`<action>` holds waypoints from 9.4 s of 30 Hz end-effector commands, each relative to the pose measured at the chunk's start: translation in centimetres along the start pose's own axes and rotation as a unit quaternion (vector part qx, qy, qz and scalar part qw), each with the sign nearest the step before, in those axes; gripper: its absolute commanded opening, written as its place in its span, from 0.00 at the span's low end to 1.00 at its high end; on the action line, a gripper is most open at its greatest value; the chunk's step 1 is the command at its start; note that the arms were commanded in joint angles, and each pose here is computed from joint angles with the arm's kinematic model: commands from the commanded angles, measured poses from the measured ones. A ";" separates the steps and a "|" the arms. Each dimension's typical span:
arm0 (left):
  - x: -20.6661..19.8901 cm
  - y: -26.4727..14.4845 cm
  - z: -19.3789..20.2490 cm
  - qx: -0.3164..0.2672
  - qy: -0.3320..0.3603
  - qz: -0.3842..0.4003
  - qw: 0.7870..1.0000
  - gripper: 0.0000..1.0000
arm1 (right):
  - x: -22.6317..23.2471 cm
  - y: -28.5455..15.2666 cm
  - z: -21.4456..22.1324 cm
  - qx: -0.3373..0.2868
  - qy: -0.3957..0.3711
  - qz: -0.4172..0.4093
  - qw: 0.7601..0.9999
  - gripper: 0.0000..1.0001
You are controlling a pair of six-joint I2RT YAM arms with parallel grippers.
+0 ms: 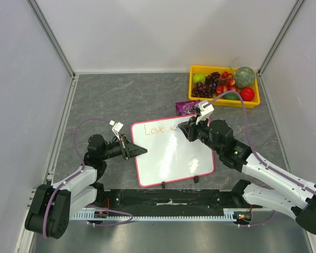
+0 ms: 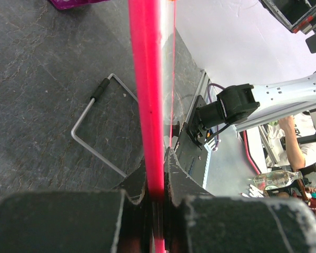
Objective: Write a sentence on the whiteboard
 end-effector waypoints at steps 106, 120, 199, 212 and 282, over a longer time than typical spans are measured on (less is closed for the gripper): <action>1.2 0.2 0.7 0.000 0.064 -0.025 0.998 0.02 | -0.7 -1.2 -0.9 0.003 -0.007 0.047 0.999 0.00; 1.2 0.2 0.7 -0.001 0.066 -0.025 0.997 0.02 | -0.4 -2.0 -4.1 -0.048 0.004 0.060 0.997 0.00; 1.2 0.3 0.8 0.003 0.066 -0.025 0.997 0.02 | -3.7 -1.5 2.0 0.043 0.012 0.086 0.995 0.00; 1.2 0.3 0.8 0.003 0.066 -0.025 0.997 0.02 | -3.6 -2.1 0.6 0.021 0.003 0.093 0.995 0.00; 1.1 0.4 0.7 0.003 0.069 -0.026 0.997 0.02 | -3.4 -1.3 -2.0 -0.033 0.010 0.114 0.993 0.00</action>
Point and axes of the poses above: each gripper's point midway between its finger pads, its own y axis out along the fingers, its own x axis along the line the jaws close on, z = x × y, the point moved 10 cm from there along -y, back along the fingers, and after that the axes turned 3 degrees about y, right-handed, at the moved point
